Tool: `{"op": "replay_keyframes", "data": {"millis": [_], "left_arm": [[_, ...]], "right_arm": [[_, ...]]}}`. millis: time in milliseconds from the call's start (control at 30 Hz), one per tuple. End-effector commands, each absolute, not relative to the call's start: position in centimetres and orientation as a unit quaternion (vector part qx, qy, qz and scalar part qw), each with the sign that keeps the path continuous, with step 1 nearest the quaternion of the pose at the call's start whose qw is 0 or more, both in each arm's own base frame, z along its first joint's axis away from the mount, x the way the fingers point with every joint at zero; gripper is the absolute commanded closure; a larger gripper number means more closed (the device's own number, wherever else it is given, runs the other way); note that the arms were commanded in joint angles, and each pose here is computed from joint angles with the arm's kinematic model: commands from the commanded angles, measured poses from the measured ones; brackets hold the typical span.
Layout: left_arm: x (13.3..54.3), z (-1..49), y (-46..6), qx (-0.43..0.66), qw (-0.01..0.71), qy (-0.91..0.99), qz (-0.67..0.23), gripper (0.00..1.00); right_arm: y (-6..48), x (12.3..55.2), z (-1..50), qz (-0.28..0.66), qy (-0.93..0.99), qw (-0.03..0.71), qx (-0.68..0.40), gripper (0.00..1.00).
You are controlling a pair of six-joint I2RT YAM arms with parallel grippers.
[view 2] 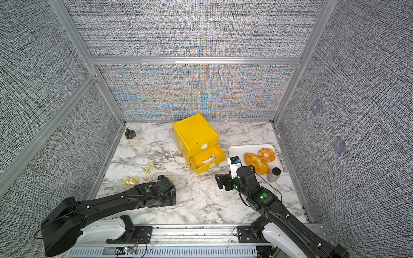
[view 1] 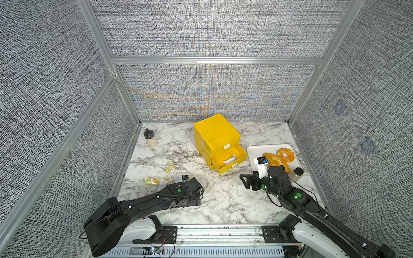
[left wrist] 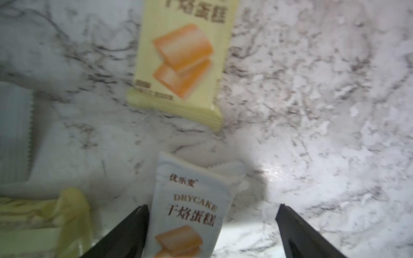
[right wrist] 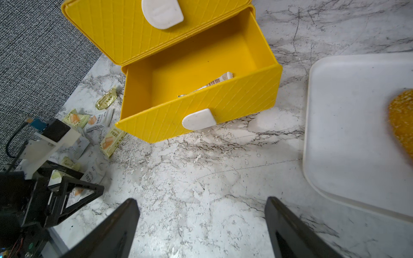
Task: Place the cookies into the drawer by color
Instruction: Pick up the cookie at the center of the board.
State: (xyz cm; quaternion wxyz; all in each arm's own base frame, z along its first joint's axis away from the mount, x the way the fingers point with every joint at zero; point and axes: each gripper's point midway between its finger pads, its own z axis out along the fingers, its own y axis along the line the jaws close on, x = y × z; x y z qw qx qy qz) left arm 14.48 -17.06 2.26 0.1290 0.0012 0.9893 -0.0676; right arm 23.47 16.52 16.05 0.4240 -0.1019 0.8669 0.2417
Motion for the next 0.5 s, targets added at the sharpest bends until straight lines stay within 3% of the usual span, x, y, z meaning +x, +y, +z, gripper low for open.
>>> {"op": "replay_keyframes", "data": {"millis": [0, 133, 333, 467], "left_arm": [[14.0, 2.6, -17.8, 0.007, 0.134, 0.989, -0.055, 0.11], [14.0, 2.0, -18.5, 0.015, 0.134, 0.990, -0.032, 0.20], [14.2, 0.1, -19.0, 0.016, 0.119, 0.993, 0.002, 0.23], [14.3, 0.0, -19.6, 0.020, 0.119, 0.993, 0.007, 0.41]], "right_arm": [[16.8, 23.5, 16.4, 0.248, 0.862, 0.429, -0.103, 0.07], [16.7, 23.5, 16.3, 0.247, 0.863, 0.429, -0.103, 0.07], [16.8, 23.4, 16.4, 0.250, 0.861, 0.430, -0.105, 0.08], [16.8, 23.4, 16.4, 0.251, 0.860, 0.432, -0.106, 0.10]]}}
